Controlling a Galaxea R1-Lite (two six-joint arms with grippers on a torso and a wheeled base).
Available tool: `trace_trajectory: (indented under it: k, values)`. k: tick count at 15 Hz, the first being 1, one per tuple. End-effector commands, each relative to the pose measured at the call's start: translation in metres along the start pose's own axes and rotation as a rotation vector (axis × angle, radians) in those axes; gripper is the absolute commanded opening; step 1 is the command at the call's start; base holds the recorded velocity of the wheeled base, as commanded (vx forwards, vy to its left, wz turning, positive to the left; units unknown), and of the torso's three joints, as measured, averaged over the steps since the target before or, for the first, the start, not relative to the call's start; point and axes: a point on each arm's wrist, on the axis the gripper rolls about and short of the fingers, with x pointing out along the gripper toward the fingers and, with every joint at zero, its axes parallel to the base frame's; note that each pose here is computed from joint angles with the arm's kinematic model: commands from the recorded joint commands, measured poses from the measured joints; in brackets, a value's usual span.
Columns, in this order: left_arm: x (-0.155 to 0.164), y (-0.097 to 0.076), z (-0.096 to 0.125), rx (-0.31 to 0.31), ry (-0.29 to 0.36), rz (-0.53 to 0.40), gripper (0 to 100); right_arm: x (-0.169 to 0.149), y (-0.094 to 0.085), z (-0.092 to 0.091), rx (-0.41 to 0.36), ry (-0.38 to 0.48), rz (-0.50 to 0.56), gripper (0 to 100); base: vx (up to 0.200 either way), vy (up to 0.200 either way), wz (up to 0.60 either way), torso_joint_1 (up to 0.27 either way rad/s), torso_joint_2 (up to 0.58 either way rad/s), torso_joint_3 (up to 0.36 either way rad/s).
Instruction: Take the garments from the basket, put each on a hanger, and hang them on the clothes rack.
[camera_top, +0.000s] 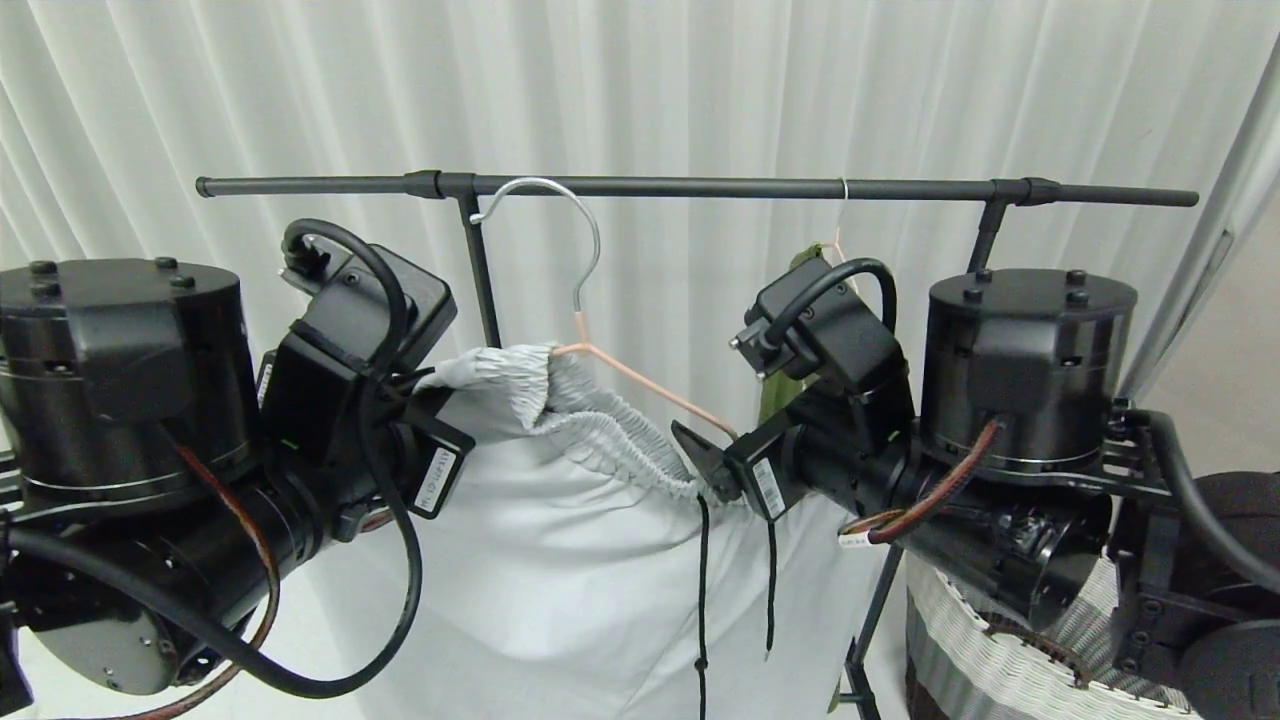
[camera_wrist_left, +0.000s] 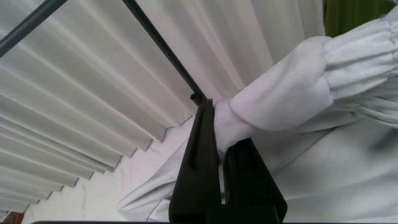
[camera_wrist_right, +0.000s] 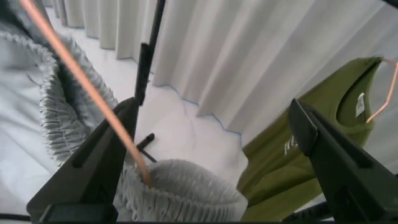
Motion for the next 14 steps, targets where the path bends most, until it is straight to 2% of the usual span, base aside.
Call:
trace_trajectory:
  k: [1,4,6,11,14]
  values:
    - [0.000,0.001,0.001,-0.005,-0.004,0.005,0,0.002,0.002,-0.008,-0.013,0.028,0.002,100,0.000,0.000,0.00,0.000,0.00,0.000]
    - [0.003,0.006,0.004,-0.023,-0.016,0.031,0,-0.010,-0.008,-0.028,-0.029,0.088,-0.015,100,0.000,0.000,0.00,0.000,0.00,0.000]
    - [0.003,0.005,0.004,-0.022,-0.016,0.028,0,-0.013,-0.011,-0.032,-0.032,0.100,-0.020,100,0.000,0.000,0.00,0.000,0.00,0.000]
    - [-0.003,-0.006,0.008,-0.008,-0.042,-0.023,0,0.004,-0.009,-0.012,-0.009,0.038,-0.033,100,0.000,0.000,0.00,0.000,0.00,0.000]
    - [-0.006,-0.010,0.008,0.008,-0.051,-0.045,0,0.013,-0.012,-0.006,-0.001,0.021,-0.052,100,0.000,0.000,0.00,0.000,0.00,0.000]
